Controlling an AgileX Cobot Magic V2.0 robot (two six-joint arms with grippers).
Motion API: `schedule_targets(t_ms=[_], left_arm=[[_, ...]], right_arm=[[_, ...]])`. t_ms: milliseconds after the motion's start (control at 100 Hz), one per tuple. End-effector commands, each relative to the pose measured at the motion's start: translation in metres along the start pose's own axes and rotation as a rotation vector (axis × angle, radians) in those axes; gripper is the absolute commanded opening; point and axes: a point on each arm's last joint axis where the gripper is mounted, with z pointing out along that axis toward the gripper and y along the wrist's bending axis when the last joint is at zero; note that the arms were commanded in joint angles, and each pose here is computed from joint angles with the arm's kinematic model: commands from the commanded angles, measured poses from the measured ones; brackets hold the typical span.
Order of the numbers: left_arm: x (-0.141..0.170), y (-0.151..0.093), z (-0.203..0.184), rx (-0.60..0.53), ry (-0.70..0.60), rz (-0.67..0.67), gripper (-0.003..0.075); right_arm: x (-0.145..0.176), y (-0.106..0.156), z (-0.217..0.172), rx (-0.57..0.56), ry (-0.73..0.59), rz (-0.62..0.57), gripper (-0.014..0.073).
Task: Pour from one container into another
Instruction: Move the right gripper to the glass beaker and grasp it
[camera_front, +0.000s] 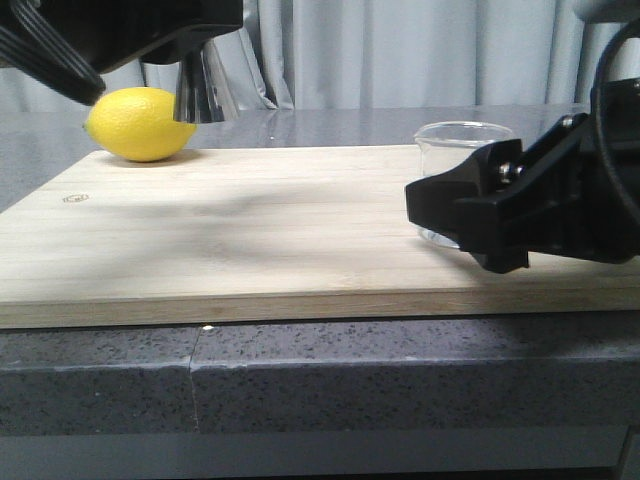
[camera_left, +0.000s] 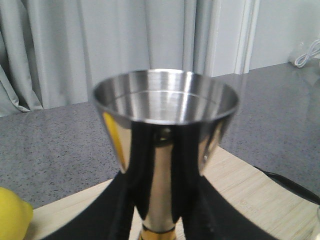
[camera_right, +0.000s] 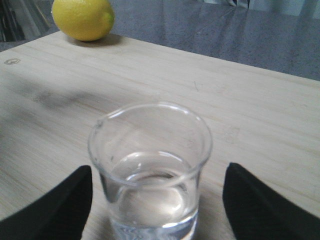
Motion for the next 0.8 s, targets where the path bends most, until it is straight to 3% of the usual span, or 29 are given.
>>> schedule_targets(t_ms=[0, 790], left_arm=[[-0.0259, -0.0026, -0.0019, 0.008, -0.147, -0.012, 0.0167], [-0.0259, -0.0026, -0.0019, 0.008, -0.147, -0.012, 0.0167]], right_arm=[[-0.0187, 0.0001, 0.0030, 0.003, -0.146, -0.017, 0.0494], [-0.0122, -0.0006, 0.0107, 0.008, -0.169, -0.031, 0.0491]])
